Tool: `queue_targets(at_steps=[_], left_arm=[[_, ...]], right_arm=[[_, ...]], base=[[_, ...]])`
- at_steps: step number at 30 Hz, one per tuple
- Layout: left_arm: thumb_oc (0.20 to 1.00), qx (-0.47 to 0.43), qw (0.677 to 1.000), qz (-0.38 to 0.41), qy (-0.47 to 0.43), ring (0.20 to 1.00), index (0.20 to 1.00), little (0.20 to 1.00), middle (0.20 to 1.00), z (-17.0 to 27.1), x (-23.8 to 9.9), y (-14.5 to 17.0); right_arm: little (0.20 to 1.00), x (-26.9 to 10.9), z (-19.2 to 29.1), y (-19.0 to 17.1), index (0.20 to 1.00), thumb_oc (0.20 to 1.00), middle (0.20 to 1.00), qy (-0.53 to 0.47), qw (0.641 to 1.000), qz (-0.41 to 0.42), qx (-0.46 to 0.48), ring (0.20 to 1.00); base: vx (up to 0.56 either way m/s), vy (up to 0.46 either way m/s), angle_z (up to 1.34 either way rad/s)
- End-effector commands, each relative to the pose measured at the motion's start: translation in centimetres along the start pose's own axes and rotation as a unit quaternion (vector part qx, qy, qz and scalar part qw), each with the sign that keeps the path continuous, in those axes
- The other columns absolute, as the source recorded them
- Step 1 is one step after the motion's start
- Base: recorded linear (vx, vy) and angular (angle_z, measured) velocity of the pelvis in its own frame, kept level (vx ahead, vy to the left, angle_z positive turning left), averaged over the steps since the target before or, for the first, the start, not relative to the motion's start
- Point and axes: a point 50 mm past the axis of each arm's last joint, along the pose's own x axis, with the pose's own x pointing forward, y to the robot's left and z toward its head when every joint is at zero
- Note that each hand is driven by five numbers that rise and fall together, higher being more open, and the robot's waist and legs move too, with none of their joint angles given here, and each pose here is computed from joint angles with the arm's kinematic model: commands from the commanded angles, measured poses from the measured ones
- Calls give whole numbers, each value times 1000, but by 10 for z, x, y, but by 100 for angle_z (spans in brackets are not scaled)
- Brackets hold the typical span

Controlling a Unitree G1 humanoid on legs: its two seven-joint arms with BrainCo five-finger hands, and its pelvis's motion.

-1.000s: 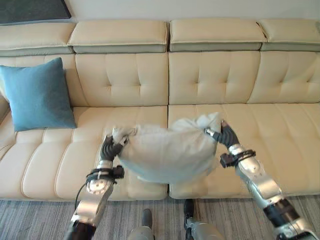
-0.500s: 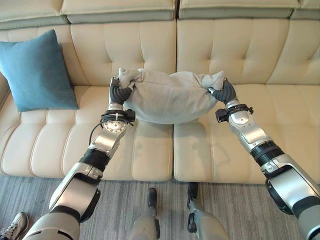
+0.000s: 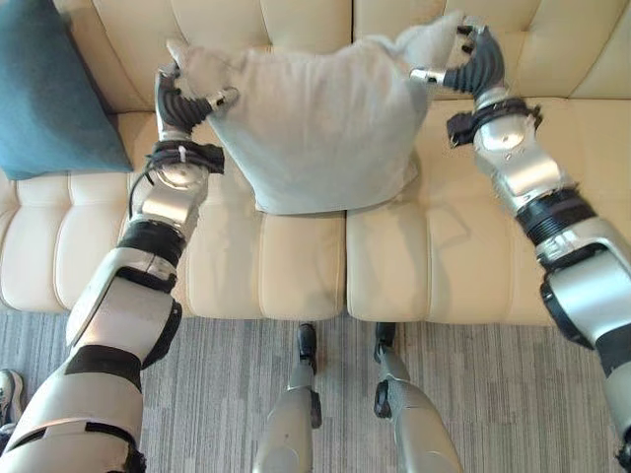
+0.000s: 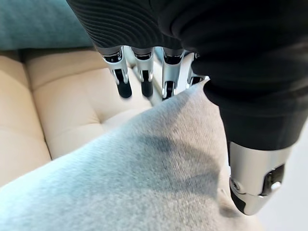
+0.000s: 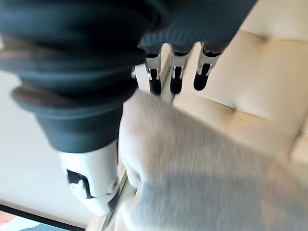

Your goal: Pick up all the scattered cushions and arrange them neatly on the sofa.

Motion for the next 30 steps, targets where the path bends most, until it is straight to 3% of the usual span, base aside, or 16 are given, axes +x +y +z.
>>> queue_targets(at_steps=[1, 5, 6, 7, 10, 12, 15, 17, 18, 19, 20, 21, 24, 25, 26, 30], left_arm=[[1000, -7, 995, 40, -96, 1000, 1000, 1000, 1000, 52, 21, 39], [1000, -26, 995, 39, -88, 1000, 1000, 1000, 1000, 29, 6, 45], [1000, -36, 995, 27, -87, 1000, 1000, 1000, 1000, 6, -17, 47], [1000, -35, 995, 26, -85, 1000, 1000, 1000, 1000, 4, -19, 47], [1000, -29, 999, -16, -36, 1000, 1000, 1000, 1000, -50, -78, 58], [1000, -29, 999, -31, -2, 1000, 1000, 1000, 1000, -69, -97, 58], [1000, 7, 987, -82, 141, 1000, 1000, 1000, 1000, -134, -176, 66], [1000, 14, 966, -98, 241, 1000, 1000, 1000, 1000, -167, -228, 70], [1000, 14, 965, -99, 241, 1000, 1000, 1000, 1000, -167, -228, 70], [1000, 19, 940, -113, 322, 1000, 1000, 1000, 1000, -189, -270, 76], [1000, 19, 940, -113, 323, 1000, 1000, 1000, 1000, -189, -270, 76], [1000, 43, 909, -132, 392, 1000, 1000, 1000, 1000, -206, -310, 82], [1000, 73, 866, -168, 466, 1000, 1000, 1000, 1000, -221, -356, 85], [1000, 73, 866, -168, 466, 1000, 1000, 1000, 1000, -221, -356, 85], [1000, 89, 846, -190, 490, 1000, 1000, 1000, 1000, -226, -372, 84], [1000, 94, 846, -197, 486, 1000, 1000, 1000, 1000, -227, -370, 80]], right_arm=[[1000, 12, 33, -31, 1000, 1000, 1000, -62, 996, -54, 19, 1000], [1000, -1, 19, -34, 1000, 1000, 1000, -62, 996, -59, 40, 1000], [1000, -24, -3, -43, 1000, 1000, 1000, -58, 994, -68, 56, 1000], [1000, -25, -5, -42, 1000, 1000, 1000, -56, 995, -67, 55, 1000], [1000, -86, -42, -52, 1000, 1000, 1000, -47, 994, -50, 80, 1000], [1000, -108, -58, -49, 1000, 1000, 1000, -23, 995, -38, 85, 1000], [1000, -202, -126, -43, 1000, 1000, 1000, 127, 988, -7, 92, 1000], [1000, -257, -159, -34, 1000, 1000, 1000, 230, 968, -1, 104, 1000], [1000, -257, -159, -34, 1000, 1000, 1000, 231, 967, 0, 104, 1000], [1000, -302, -180, -23, 1000, 1000, 1000, 317, 943, 36, 92, 1000], [1000, -303, -180, -22, 1000, 1000, 1000, 318, 943, 37, 92, 1000], [1000, -344, -196, -13, 1000, 1000, 1000, 393, 913, 67, 82, 1000], [1000, -395, -212, -2, 1000, 1000, 1000, 480, 867, 130, 33, 1000], [1000, -395, -212, -2, 1000, 1000, 1000, 480, 867, 130, 33, 1000], [1000, -416, -217, 5, 1000, 1000, 1000, 514, 844, 155, 19, 1000], [1000, -424, -219, 21, 1000, 1000, 1000, 526, 830, 182, 19, 1000]], base=[[28, 19, 7], [55, 15, 4], [67, 11, 4], [70, 9, 5], [62, 34, 5], [77, 35, 4], [126, 55, 0], [78, 61, -2], [75, 80, -2], [58, 52, 1], [85, 126, -7], [22, 118, -23], [-18, 119, -42], [-106, 125, -53], [-85, 83, -40], [-208, 65, -46]])
